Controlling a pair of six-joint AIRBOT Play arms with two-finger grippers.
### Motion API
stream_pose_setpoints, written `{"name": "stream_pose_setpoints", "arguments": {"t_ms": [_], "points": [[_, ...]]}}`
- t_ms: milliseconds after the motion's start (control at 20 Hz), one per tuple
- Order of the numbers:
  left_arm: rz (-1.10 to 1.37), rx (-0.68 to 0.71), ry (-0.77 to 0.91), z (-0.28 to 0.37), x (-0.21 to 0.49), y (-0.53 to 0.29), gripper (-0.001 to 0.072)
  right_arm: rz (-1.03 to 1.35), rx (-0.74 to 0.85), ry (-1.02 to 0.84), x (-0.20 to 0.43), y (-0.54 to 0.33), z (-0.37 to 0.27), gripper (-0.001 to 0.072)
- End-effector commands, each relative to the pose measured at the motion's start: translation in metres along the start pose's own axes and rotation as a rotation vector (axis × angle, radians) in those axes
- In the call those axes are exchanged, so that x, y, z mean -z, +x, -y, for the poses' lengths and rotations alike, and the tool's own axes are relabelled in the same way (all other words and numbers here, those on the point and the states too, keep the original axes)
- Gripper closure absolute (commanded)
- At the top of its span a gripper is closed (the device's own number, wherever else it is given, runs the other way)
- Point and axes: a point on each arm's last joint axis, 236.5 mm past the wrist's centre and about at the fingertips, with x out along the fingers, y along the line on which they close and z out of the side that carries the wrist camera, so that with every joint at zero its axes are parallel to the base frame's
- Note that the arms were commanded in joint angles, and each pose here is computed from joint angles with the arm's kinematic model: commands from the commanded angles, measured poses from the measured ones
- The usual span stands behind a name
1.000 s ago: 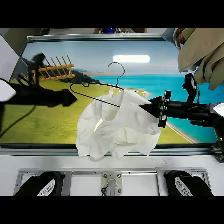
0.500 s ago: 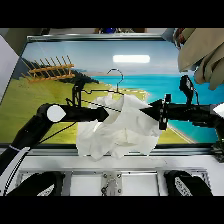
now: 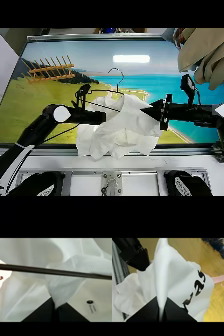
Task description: Fold the clothes and pants, and hang the long-sleeved shirts on hangers.
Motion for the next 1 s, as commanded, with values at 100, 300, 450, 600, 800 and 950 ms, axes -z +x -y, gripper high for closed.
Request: {"name": "stream_pose_setpoints", "arguments": {"t_ms": [100, 300, 450, 600, 800, 950], "points": [[0.054, -0.157, -0.106, -0.079, -0.019, -0.052, 0.0689, 0.024, 0.026, -0.017, -0.019, -0.009, -0.006, 0.0696], [0.114, -0.195, -0.193, -0.116, -0.035, -0.072, 0.0689, 0.024, 0.013, -0.007, -0.021, -0.011, -0.014, 0.0696], [0.137, -0.207, -0.196, -0.125, -0.04, -0.078, 0.069, 0.014, -0.024, -0.009, -0.018, -0.011, -0.023, 0.0696], [0.17, -0.223, -0.235, -0.14, -0.046, -0.086, 0.069, 0.012, -0.03, -0.014, -0.019, -0.012, -0.026, 0.0697], [0.218, -0.242, -0.265, -0.155, -0.058, -0.102, 0.069, 0.009, -0.031, -0.014, -0.018, -0.012, -0.026, 0.0697], [0.267, -0.271, -0.21, -0.151, -0.078, -0.127, 0.069, -0.032, -0.018, 0.0, -0.008, -0.012, -0.023, 0.0697]]}}
